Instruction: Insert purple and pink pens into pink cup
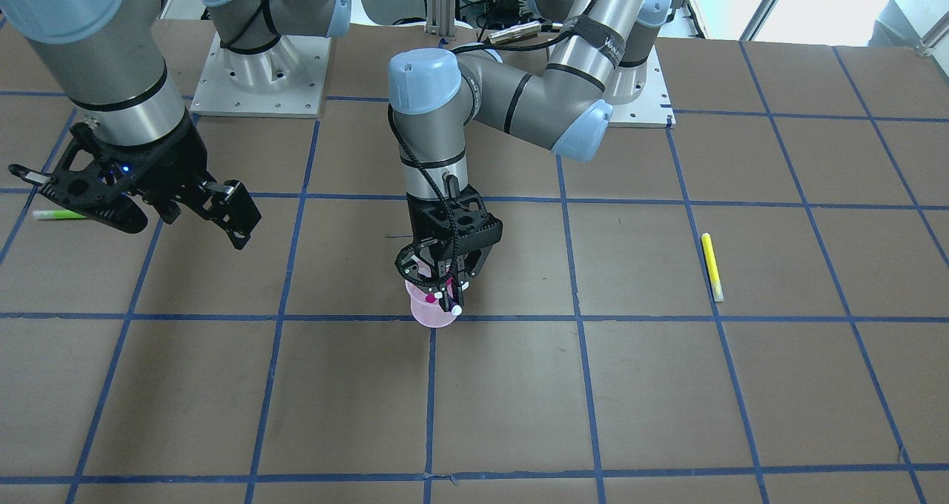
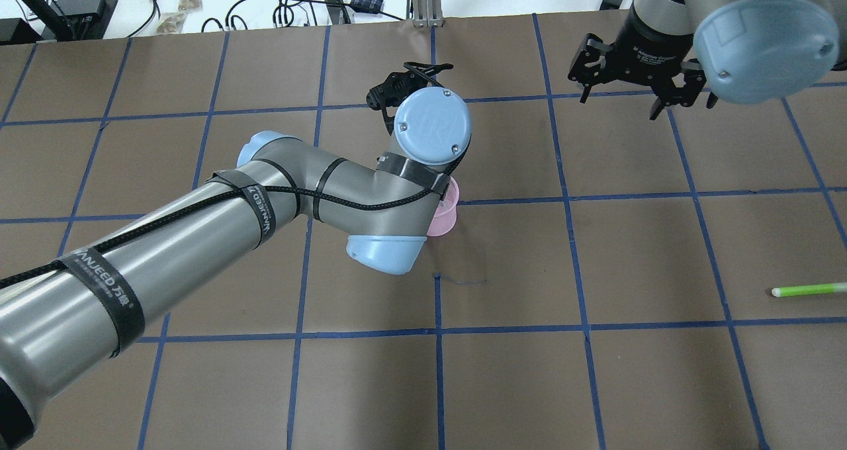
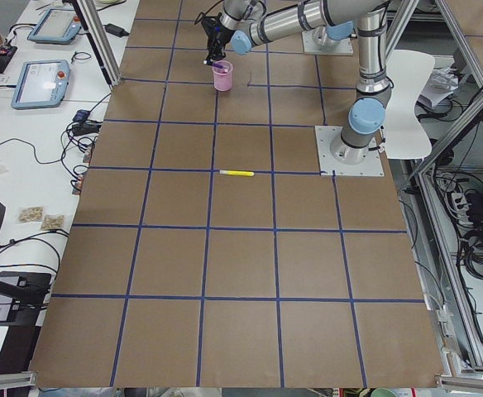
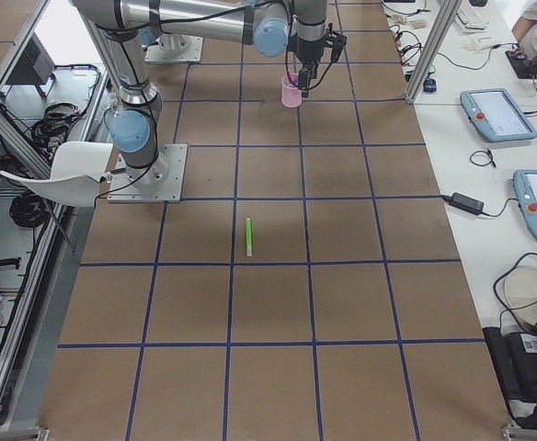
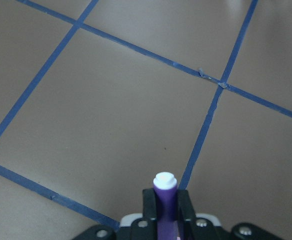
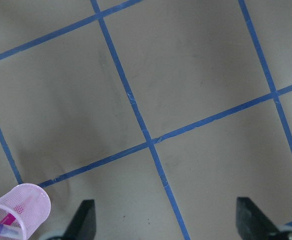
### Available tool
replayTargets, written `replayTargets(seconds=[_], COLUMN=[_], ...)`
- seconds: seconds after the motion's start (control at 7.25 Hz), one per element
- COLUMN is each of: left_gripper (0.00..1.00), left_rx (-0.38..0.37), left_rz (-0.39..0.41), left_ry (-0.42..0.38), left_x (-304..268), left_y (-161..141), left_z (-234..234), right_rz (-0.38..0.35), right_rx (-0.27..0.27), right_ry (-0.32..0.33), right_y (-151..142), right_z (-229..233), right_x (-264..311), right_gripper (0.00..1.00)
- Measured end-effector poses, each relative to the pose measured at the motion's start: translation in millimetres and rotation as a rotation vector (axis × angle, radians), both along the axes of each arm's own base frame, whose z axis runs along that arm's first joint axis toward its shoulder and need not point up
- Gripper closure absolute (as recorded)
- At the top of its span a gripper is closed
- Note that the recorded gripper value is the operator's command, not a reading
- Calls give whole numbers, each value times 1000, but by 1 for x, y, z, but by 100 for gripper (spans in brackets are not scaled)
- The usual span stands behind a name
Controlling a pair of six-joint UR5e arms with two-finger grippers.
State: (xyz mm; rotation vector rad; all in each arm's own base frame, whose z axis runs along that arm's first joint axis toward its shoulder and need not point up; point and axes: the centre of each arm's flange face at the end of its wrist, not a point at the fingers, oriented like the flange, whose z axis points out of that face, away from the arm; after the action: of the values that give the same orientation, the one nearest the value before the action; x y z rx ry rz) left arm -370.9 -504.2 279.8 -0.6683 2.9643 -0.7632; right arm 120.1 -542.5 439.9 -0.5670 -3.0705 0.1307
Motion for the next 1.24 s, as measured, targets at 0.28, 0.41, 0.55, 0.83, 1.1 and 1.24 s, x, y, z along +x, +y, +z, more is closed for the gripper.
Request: replayTargets(seconds=[0.28, 0.41, 0.55, 0.83, 1.1, 1.24], left_gripper=[36, 10, 0, 0, 0, 0], left_rx=[9, 11, 10, 2, -9, 13], left_rz=[-3, -7, -11, -17, -29, -51], left_ry=[-2, -4, -8, -10, 5, 0], left_x=[-1, -3, -6, -9, -6, 3], left_y=[0, 1, 3, 4, 2, -2], left_z=[-5, -7, -8, -5, 15, 26], right_rz=[-9, -11, -12, -8, -5, -5], right_rx=[2, 1, 1, 1, 2, 1], right_ry=[2, 2, 2, 2, 3, 2], right_y=[-1, -1, -2, -2, -2, -2], right_z=[0, 0, 0, 0, 0, 0], right_x=[-8, -9, -10, -11, -11, -11], right_gripper=[0, 0, 0, 0, 0, 0])
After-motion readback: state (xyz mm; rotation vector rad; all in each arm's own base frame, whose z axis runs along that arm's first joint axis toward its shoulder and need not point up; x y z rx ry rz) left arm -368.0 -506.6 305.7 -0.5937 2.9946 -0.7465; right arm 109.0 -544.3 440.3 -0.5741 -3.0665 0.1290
